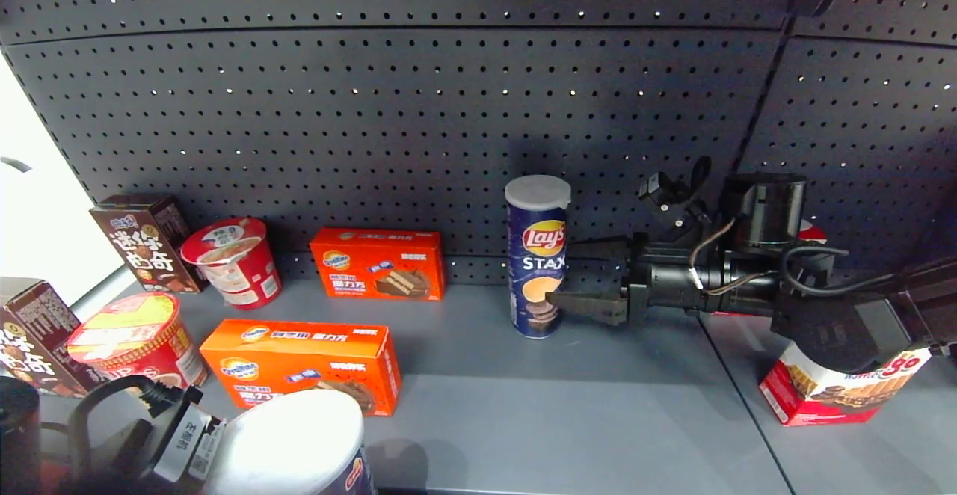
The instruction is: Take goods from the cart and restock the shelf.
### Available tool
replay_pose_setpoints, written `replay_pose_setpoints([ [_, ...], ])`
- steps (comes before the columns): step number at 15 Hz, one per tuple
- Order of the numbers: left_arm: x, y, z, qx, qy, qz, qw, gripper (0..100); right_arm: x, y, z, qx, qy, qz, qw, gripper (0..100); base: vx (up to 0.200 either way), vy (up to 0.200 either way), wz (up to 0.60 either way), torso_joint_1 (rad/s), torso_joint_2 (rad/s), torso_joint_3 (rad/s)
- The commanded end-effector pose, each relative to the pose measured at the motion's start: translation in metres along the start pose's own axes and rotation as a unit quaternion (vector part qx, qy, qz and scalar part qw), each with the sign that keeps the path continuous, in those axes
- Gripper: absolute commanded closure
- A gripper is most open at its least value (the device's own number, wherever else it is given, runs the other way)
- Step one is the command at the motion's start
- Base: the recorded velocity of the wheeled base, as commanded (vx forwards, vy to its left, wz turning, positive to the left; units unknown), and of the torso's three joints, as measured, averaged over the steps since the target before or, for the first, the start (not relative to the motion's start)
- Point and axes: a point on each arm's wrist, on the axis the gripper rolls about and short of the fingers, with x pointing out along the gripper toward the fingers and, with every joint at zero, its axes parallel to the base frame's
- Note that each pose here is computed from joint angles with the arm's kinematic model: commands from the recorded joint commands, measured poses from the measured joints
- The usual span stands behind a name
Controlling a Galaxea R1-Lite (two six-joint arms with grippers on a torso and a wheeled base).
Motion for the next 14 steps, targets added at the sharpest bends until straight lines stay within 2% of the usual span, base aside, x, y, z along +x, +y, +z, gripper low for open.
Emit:
replay_pose_setpoints([
  [1, 0.000, 0.000, -0.001, -0.002, 0.002, 0.000, 1.0000, 100, 0.001, 0.006, 0.004, -0.004, -0.003, 0.007, 1.000, 0, 0.000, 0.000, 0.00, 0.000, 0.00, 0.000],
  [9, -0.005, -0.005, -0.014, -0.008, 0.008, 0.001, 0.9999, 100, -0.025, 0.007, 0.004, -0.003, -0.001, -0.019, 1.000, 0, 0.000, 0.000, 0.00, 0.000, 0.00, 0.000],
  [14, -0.005, -0.005, -0.012, -0.006, 0.006, 0.001, 1.0000, 100, -0.021, -0.010, -0.005, 0.005, 0.006, -0.033, 0.999, 0, 0.000, 0.000, 0.00, 0.000, 0.00, 0.000],
])
